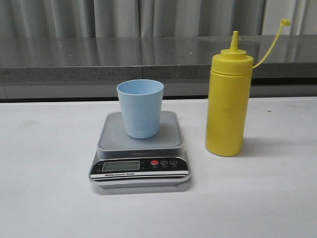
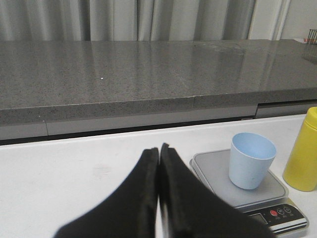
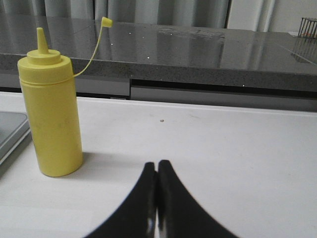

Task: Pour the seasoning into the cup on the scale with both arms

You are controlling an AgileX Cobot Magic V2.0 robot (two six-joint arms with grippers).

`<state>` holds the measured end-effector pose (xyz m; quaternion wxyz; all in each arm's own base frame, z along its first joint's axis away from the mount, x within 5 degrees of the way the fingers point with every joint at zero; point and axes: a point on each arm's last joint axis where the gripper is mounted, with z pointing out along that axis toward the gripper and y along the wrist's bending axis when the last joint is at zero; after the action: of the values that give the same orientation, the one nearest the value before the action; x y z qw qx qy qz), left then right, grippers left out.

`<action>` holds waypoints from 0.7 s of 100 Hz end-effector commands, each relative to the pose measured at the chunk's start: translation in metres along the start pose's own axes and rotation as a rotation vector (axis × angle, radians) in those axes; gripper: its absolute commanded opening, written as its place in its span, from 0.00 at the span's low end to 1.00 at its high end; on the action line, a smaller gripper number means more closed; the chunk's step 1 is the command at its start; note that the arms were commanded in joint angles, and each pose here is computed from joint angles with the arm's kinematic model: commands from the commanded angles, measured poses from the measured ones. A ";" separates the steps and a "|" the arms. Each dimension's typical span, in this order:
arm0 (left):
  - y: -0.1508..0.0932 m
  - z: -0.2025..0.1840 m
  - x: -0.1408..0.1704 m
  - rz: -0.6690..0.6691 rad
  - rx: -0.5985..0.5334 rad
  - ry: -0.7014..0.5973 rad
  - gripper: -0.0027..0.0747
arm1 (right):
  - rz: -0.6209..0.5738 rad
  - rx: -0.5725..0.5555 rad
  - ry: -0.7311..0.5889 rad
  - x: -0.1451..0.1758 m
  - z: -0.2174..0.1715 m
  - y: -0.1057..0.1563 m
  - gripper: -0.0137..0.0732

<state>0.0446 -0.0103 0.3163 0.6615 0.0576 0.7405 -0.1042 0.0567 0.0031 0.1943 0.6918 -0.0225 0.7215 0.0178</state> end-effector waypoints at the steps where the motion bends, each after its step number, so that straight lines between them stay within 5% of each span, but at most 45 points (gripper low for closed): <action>1: -0.001 -0.002 -0.015 -0.004 0.006 -0.100 0.01 | -0.006 0.004 -0.126 -0.016 -0.003 0.000 0.08; 37: 0.001 0.000 -0.012 0.039 -0.014 -0.099 0.01 | -0.006 0.004 -0.126 -0.016 -0.003 0.000 0.08; 70: 0.005 0.014 0.033 0.114 -0.030 -0.181 0.01 | -0.006 0.004 -0.126 -0.016 -0.003 0.000 0.08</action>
<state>0.0564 -0.0099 0.2756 0.6817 0.0850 0.7247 -0.0544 0.0567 0.0031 0.1943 0.6918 -0.0225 0.7215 0.0178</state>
